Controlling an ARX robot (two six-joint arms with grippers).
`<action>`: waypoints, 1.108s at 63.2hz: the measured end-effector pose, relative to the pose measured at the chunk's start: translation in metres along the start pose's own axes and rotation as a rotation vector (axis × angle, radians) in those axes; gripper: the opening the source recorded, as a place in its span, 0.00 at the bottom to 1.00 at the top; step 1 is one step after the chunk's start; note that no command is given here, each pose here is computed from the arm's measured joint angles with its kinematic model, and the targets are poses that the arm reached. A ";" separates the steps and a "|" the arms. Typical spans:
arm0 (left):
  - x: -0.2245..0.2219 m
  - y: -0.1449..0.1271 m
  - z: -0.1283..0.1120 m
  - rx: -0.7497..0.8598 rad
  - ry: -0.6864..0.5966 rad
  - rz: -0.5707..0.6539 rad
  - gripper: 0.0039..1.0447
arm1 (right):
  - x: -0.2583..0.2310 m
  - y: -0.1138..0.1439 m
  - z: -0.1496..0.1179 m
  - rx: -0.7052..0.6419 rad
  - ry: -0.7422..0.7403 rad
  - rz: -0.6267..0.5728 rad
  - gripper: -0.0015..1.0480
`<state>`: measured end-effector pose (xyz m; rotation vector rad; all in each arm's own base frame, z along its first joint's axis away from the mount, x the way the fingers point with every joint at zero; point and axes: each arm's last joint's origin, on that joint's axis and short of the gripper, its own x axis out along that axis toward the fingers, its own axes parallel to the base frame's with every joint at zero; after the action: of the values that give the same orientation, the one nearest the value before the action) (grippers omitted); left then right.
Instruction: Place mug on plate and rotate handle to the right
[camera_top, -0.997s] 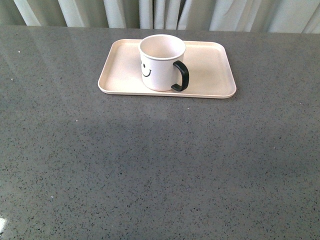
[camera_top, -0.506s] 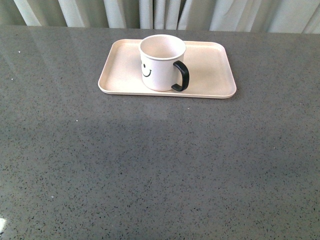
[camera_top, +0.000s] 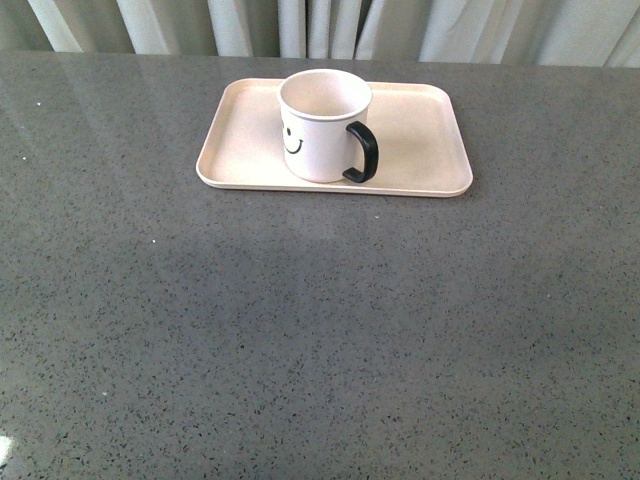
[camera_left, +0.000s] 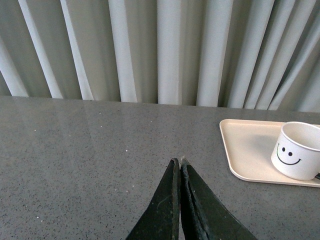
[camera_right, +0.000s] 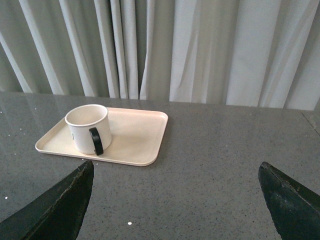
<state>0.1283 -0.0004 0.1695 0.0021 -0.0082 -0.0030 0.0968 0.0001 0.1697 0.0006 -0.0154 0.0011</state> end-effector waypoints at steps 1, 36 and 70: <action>0.000 0.000 0.000 0.000 0.000 0.000 0.01 | 0.000 0.000 0.000 0.000 0.000 0.000 0.91; -0.016 0.000 0.002 0.000 -0.006 0.000 0.01 | 0.000 0.000 0.000 0.000 0.000 0.000 0.91; -0.030 0.000 -0.002 0.000 0.011 0.001 0.01 | 0.000 0.000 0.000 0.000 0.000 -0.001 0.91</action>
<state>0.0979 -0.0002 0.1668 0.0021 0.0032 -0.0023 0.0968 0.0001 0.1697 0.0006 -0.0154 0.0004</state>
